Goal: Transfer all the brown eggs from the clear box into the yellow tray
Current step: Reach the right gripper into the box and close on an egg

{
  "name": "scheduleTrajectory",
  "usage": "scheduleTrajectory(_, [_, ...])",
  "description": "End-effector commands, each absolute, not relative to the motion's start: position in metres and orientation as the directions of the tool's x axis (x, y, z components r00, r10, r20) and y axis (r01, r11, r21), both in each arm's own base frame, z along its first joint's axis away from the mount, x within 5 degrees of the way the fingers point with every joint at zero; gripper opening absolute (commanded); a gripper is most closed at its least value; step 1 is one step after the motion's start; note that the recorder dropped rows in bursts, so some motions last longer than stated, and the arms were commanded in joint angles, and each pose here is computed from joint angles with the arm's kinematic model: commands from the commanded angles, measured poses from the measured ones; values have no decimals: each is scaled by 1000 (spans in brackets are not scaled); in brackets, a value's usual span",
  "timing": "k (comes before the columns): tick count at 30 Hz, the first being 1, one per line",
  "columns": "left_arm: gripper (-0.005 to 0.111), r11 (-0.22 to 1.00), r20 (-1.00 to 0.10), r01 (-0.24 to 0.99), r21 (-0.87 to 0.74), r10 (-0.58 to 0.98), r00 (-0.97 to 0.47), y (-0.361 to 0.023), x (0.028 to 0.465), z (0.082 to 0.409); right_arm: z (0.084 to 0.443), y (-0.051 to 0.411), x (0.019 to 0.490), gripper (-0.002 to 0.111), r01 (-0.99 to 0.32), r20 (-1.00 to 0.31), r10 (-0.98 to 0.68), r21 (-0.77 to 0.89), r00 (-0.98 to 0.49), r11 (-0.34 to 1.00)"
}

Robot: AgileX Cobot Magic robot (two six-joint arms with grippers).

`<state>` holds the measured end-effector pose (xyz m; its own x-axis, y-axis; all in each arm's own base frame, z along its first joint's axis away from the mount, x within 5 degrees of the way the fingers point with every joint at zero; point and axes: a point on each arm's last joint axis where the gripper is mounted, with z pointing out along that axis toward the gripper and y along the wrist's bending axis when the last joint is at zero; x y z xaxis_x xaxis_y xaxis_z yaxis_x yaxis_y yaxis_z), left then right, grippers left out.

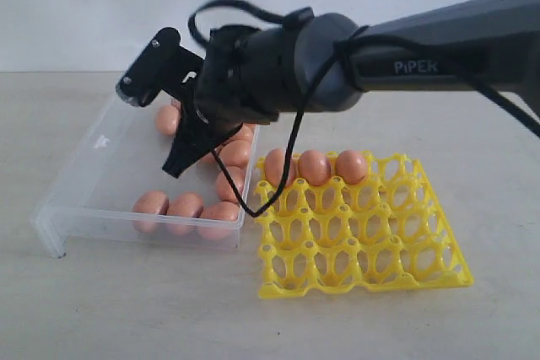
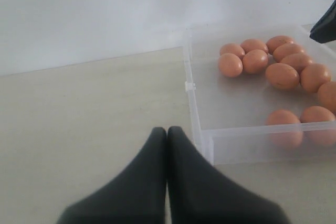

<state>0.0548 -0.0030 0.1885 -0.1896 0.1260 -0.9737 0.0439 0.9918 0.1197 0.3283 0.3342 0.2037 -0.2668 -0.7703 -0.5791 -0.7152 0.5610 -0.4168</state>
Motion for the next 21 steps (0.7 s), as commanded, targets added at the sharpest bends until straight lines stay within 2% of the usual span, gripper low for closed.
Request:
scheduleTrajectory(1, [-4, 993, -977, 49, 104, 111, -183, -4, 55, 188, 231, 347, 335, 0, -839, -639, -683, -104, -355, 534])
scheduleTrajectory(3, [-4, 993, -977, 49, 104, 111, -183, -4, 55, 188, 234, 347, 347, 0, -838, -632, -654, -13, -416, 546])
scheduleTrajectory(7, [-4, 993, -977, 49, 104, 111, -183, -4, 55, 188, 213, 348, 370, 1, -810, -592, -640, 37, -490, 586])
scheduleTrajectory(9, [-4, 993, -977, 49, 104, 111, -183, -4, 55, 188, 207, 352, 374, 8, -811, -579, -647, 43, -496, 584])
scheduleTrajectory(13, [-4, 993, -977, 49, 104, 111, -183, -4, 55, 188, 197, 357, 379, 42, -797, -583, -629, 53, -514, 602])
scheduleTrajectory(15, [-4, 993, -977, 49, 104, 111, -183, -4, 55, 188, 195, 358, 384, 52, -765, -605, -587, 57, -538, 642])
scheduleTrajectory(21, [-4, 993, -977, 49, 104, 111, -183, -4, 55, 188, 188, 357, 399, 55, -687, -630, -534, -3, -563, 727])
